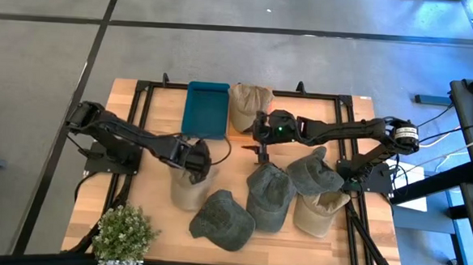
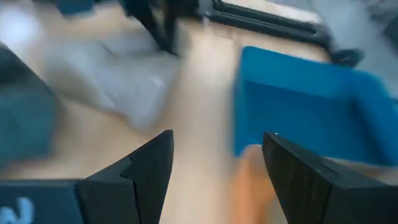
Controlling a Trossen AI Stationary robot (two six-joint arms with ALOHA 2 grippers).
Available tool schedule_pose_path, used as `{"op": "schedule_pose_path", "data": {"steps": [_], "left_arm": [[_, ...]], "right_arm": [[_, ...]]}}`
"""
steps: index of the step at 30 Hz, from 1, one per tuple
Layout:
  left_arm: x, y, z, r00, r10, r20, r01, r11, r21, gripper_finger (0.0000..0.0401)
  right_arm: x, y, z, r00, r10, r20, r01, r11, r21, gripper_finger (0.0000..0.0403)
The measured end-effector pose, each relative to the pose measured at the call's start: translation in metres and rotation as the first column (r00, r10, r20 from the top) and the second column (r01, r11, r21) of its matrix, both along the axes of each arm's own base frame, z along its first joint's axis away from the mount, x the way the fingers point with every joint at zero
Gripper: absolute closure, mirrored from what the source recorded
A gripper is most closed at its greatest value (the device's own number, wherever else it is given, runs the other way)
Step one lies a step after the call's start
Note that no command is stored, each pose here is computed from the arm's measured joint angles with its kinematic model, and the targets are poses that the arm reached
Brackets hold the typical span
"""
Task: Pick & Place hat
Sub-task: Put the left brown cap into the orange bin
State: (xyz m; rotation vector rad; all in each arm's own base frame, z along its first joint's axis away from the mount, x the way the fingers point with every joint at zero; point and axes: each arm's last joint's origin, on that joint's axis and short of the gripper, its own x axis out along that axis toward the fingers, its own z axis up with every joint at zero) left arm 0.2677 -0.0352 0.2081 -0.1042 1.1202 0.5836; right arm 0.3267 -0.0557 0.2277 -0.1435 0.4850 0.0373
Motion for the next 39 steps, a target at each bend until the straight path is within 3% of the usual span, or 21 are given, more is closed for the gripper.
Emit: {"op": "schedule_pose_path", "data": {"steps": [4,10,16,24,30,33,39], "left_arm": [[0.016,0.004,0.015,0.991,-0.089,0.099,0.079,0.992,0.097,0.0397],[0.033,0.001,0.023,0.941,-0.308,0.143,0.274,0.938,0.213,0.0397],[0.036,-0.003,0.024,0.917,-0.399,-0.011,0.362,0.818,0.447,0.0398],[0.051,-0.017,0.025,0.828,-0.533,-0.174,0.516,0.604,0.607,0.0398],[0.061,-0.028,0.022,0.789,-0.560,-0.254,0.560,0.484,0.672,0.0398],[0.063,-0.030,0.017,0.777,-0.553,-0.299,0.582,0.452,0.676,0.0398],[0.068,-0.032,0.012,0.772,-0.557,-0.307,0.586,0.435,0.684,0.0398]], "right_arm": [[0.002,0.001,0.004,0.998,-0.054,0.038,0.044,0.971,0.234,0.0157],[0.004,0.003,0.009,0.995,-0.062,0.077,0.032,0.942,0.335,0.0157],[0.004,0.005,0.007,0.997,-0.069,0.046,0.041,0.889,0.456,0.0157],[0.004,-0.003,0.009,0.991,-0.121,0.058,0.075,0.858,0.507,0.0157],[0.004,-0.005,0.010,0.990,-0.128,0.060,0.080,0.853,0.515,0.0157],[0.004,-0.004,0.010,0.990,-0.130,0.058,0.081,0.850,0.520,0.0157],[0.009,-0.001,0.003,0.992,-0.122,0.043,0.081,0.844,0.530,0.0157]]}}
